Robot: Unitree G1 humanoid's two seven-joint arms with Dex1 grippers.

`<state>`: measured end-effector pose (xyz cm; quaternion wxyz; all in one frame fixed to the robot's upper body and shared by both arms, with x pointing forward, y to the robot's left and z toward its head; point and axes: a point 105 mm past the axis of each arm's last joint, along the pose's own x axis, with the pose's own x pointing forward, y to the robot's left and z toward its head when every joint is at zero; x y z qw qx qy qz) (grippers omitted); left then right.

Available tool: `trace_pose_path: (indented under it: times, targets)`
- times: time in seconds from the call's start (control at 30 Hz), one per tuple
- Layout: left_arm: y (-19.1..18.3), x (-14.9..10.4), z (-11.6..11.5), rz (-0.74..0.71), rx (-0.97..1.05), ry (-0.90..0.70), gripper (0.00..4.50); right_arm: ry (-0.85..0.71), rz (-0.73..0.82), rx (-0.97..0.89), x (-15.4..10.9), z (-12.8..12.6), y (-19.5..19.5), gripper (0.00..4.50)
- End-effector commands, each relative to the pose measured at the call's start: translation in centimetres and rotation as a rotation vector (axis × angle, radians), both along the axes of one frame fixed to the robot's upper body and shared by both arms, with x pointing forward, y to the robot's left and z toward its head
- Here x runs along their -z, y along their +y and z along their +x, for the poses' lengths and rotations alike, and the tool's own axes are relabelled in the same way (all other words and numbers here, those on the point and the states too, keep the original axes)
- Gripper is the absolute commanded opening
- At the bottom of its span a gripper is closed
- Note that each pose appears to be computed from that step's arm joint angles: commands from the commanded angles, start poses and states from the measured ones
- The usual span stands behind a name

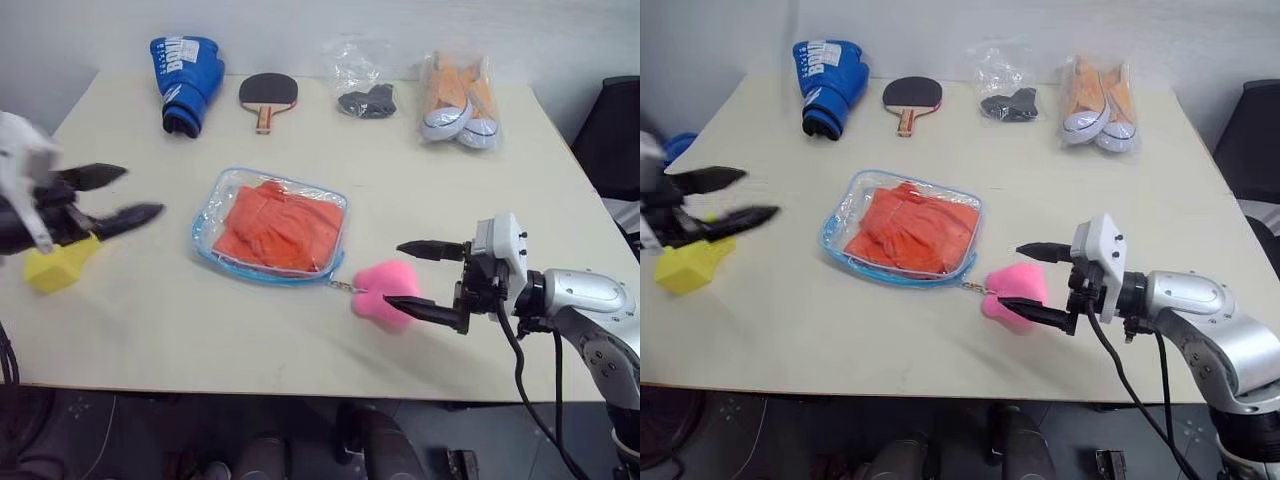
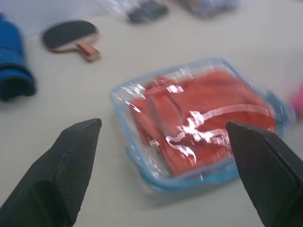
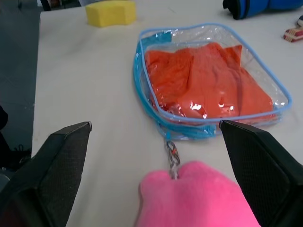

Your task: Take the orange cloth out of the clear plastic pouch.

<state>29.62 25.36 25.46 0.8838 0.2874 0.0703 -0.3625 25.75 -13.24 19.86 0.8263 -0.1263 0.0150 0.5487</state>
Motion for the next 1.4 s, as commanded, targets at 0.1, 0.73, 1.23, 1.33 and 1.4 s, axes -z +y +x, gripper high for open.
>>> trace_pose_path:
  times: [0.1,0.73,1.23,1.33,1.4]
  targets:
    - [-0.7,2.8,1.6,0.421,0.185,-0.115,4.45,-0.055,-0.010,0.020,-0.8,-0.6,-0.4,4.50]
    - [-1.7,7.7,6.7,0.745,0.415,-0.273,2.96,-0.057,0.006,0.118,-0.6,-1.7,-0.8,4.50]
    - [-3.7,9.5,3.3,0.605,0.424,-0.180,0.03,-0.025,-0.006,0.103,-0.2,-2.0,-0.9,4.50]
    - [-5.8,10.5,0.1,0.564,0.462,-0.172,0.03,0.009,-0.018,0.078,0.3,-2.6,-1.0,4.50]
    - [-6.9,11.0,-1.5,0.559,0.487,-0.172,0.03,0.031,-0.025,0.067,0.6,-3.0,-1.1,4.50]
